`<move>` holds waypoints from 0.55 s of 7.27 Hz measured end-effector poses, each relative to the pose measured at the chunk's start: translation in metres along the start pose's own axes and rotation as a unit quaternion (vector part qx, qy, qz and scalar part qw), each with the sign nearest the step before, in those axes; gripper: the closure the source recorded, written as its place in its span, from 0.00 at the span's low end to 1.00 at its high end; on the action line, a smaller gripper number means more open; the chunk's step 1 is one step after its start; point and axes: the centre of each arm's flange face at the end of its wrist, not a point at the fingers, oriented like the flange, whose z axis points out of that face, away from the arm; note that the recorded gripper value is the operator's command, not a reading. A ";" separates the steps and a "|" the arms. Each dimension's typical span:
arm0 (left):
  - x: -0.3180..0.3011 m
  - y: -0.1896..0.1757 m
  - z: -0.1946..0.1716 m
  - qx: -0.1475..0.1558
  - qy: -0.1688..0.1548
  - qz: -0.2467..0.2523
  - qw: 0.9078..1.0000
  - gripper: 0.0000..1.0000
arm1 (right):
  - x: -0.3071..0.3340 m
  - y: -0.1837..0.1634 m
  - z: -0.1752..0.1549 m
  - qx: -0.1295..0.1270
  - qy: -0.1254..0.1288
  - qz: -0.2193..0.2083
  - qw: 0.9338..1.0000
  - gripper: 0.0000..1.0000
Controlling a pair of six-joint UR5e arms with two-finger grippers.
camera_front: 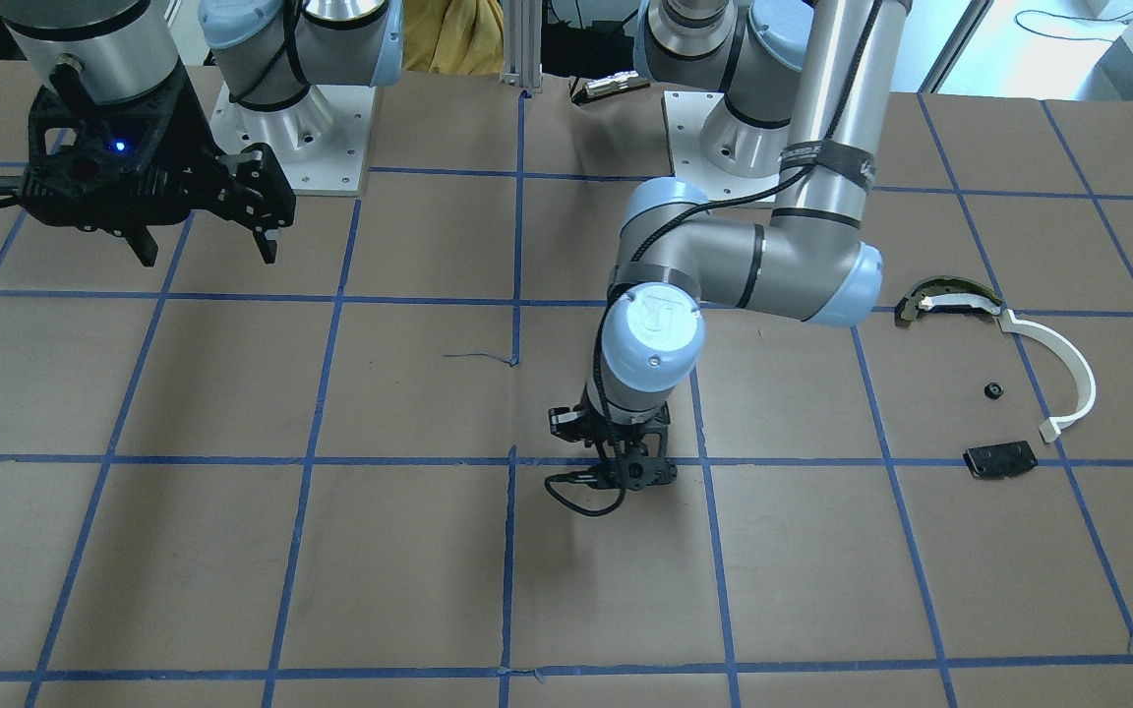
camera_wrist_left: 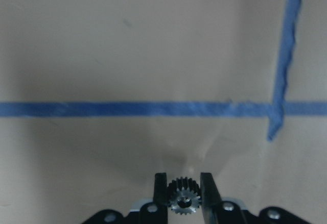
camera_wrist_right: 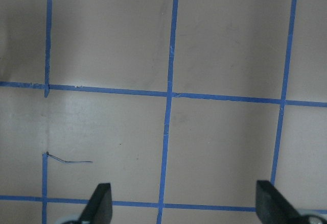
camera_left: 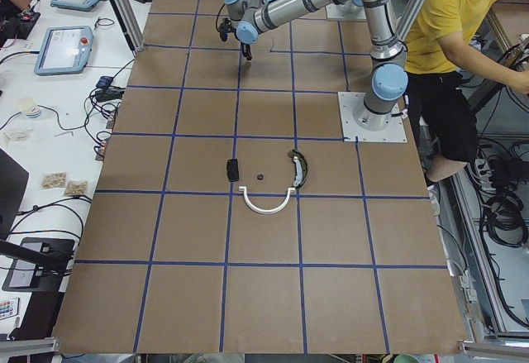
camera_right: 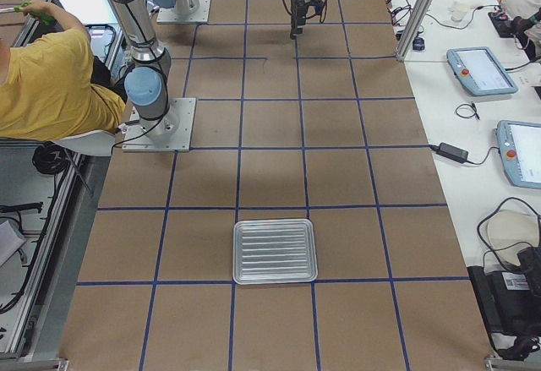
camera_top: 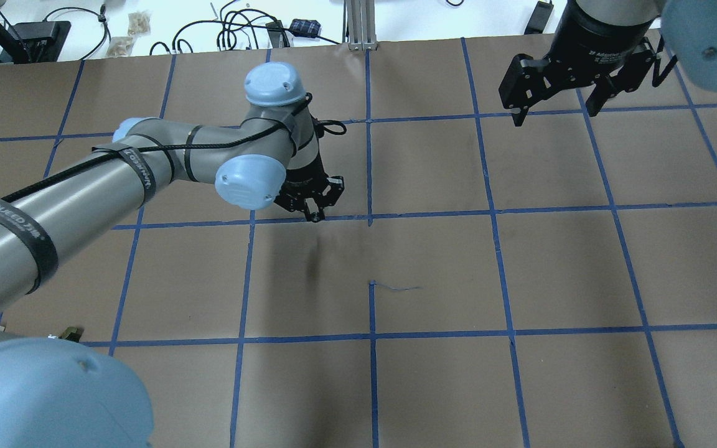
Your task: Place bearing gear from tray to pile
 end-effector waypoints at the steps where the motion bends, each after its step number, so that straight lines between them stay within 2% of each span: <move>1: -0.044 -0.021 -0.028 -0.003 -0.003 -0.011 1.000 1.00 | 0.000 -0.003 -0.001 0.001 0.000 -0.001 1.000 0.00; 2: -0.099 -0.040 -0.051 -0.011 -0.006 -0.021 1.000 1.00 | -0.002 -0.004 0.001 -0.001 0.000 -0.002 1.000 0.00; 4: -0.241 -0.061 -0.071 -0.027 -0.044 -0.001 0.999 1.00 | -0.002 -0.007 -0.001 0.002 0.000 -0.002 1.000 0.00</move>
